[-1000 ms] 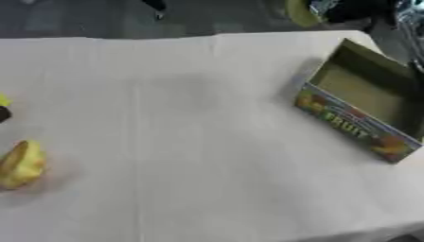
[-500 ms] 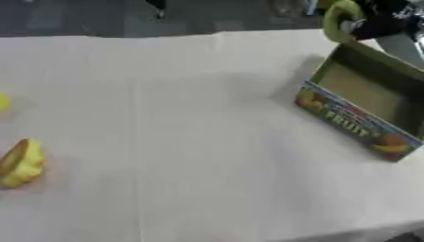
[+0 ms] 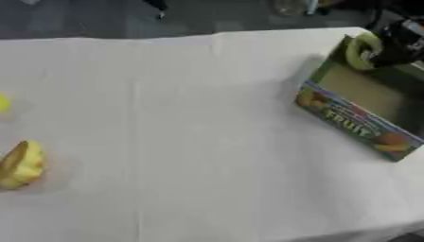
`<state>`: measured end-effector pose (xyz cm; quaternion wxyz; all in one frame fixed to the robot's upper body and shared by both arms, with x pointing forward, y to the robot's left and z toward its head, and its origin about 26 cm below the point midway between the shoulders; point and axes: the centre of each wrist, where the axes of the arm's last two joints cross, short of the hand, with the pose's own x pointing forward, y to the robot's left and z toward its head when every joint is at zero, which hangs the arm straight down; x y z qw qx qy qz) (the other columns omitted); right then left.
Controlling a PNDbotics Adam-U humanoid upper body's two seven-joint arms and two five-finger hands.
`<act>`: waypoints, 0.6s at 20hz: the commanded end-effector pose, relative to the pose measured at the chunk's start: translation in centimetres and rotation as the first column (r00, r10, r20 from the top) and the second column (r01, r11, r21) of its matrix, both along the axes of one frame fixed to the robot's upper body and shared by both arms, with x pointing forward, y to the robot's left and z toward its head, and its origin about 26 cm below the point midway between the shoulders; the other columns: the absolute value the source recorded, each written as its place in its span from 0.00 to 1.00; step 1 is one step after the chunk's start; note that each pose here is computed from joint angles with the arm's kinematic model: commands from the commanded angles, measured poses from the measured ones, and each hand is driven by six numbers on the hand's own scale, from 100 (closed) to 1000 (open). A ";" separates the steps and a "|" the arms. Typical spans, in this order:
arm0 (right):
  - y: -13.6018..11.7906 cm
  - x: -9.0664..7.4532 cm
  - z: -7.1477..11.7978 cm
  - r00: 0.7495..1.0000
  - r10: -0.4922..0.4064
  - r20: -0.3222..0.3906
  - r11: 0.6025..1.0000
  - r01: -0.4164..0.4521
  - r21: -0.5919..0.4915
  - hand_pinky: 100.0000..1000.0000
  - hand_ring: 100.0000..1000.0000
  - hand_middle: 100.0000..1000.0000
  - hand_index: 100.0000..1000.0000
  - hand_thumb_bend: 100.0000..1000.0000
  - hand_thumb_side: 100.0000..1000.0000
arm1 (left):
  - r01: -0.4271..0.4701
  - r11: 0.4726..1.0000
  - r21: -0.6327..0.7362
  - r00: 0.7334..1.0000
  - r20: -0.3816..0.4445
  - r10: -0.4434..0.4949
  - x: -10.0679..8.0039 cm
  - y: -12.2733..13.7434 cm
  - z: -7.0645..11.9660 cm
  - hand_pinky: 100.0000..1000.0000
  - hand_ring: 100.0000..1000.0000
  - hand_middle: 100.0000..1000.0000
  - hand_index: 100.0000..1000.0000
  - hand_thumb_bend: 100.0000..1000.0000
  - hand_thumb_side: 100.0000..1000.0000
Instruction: Pick up the objects with one hand, pass them to the other hand, and then place them into the box on the other side of the table.
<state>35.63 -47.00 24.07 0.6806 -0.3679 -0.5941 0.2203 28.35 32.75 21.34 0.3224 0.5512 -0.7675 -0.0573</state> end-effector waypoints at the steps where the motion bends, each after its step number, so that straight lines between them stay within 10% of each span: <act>1: -1.3 -0.4 1.1 0.999 -0.052 0.018 0.999 0.052 -0.017 0.61 0.62 0.28 0.46 0.00 0.00 | -0.053 0.998 0.032 0.997 0.059 0.051 -0.3 0.5 1.3 0.65 0.60 0.56 0.75 1.00 0.75; 9: -2.7 0.2 -1.1 0.991 -0.107 -0.075 0.994 0.107 -0.006 0.64 0.66 0.35 0.51 0.00 0.00 | -0.076 0.996 0.037 0.995 0.073 0.073 -0.3 0.6 1.2 0.64 0.60 0.55 0.75 1.00 0.74; 12: -2.6 0.7 -1.8 0.990 -0.059 -0.127 0.998 0.060 0.005 0.68 0.75 0.50 0.67 0.06 0.16 | -0.106 0.994 0.019 0.991 0.089 0.104 -0.3 0.6 1.3 0.62 0.58 0.53 0.74 1.00 0.71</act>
